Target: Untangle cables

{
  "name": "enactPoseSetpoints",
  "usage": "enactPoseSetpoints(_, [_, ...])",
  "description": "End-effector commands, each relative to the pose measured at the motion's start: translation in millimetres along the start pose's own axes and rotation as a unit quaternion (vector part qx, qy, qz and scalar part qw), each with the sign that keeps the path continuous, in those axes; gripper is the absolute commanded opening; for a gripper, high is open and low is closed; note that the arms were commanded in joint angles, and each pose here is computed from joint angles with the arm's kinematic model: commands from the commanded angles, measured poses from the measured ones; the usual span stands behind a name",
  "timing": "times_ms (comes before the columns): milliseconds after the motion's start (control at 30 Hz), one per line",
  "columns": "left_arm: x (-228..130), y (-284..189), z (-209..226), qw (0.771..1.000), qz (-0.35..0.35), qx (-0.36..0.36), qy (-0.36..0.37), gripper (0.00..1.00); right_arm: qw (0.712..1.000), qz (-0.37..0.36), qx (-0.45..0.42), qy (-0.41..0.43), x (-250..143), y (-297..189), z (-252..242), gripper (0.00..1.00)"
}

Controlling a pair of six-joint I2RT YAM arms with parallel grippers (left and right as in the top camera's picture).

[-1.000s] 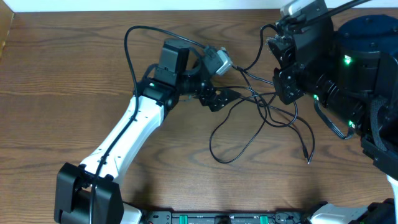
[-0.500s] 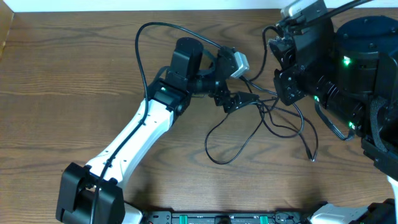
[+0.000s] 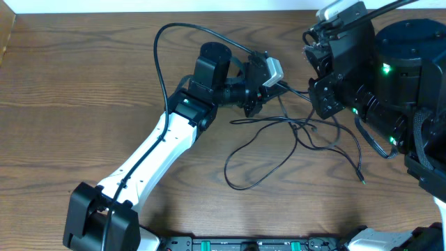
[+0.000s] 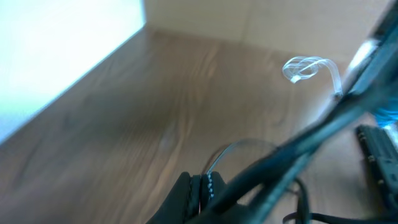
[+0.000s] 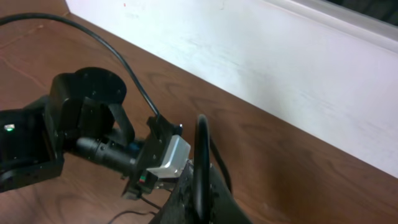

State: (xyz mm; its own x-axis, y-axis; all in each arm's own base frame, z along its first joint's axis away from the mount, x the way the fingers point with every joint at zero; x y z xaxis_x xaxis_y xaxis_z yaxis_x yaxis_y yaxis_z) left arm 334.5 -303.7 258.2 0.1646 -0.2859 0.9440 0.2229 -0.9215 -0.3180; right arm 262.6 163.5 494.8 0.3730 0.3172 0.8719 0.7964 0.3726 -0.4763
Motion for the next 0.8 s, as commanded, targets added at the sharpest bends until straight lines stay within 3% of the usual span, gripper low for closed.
enactPoseSetpoints(0, [-21, -11, 35, 0.992, 0.051, 0.110, -0.029, 0.07, 1.000, -0.014, -0.014, -0.001, 4, -11, -6, 0.01])
enactPoseSetpoints(133, [-52, -36, 63, 0.977, 0.106, 0.171, -0.063, 0.07, 0.999, -0.023, -0.038, 0.001, 4, -21, -15, 0.01])
enactPoseSetpoints(467, [-91, -112, 118, 0.945, 0.132, 0.256, -0.154, 0.07, 0.996, -0.016, -0.091, 0.001, -1, -30, -32, 0.01])
enactPoseSetpoints(767, [-122, -175, 145, 0.912, 0.136, 0.312, -0.230, 0.07, 0.967, -0.027, -0.252, 0.037, -5, -60, -81, 0.01])
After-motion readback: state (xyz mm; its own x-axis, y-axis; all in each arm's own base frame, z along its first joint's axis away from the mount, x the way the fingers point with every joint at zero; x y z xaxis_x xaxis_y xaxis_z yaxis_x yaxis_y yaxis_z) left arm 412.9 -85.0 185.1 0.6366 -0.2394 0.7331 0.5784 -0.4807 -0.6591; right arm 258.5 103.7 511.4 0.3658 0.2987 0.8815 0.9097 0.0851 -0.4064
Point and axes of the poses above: each gripper's point midway between its finger pads, its own y axis out along the fingers, its own z axis along the line the jaws close on, x = y × z, the point moved 2 cm from there along -y, back along the fingers, and after that the axes turned 1 degree about -y, right-handed, at the moved point
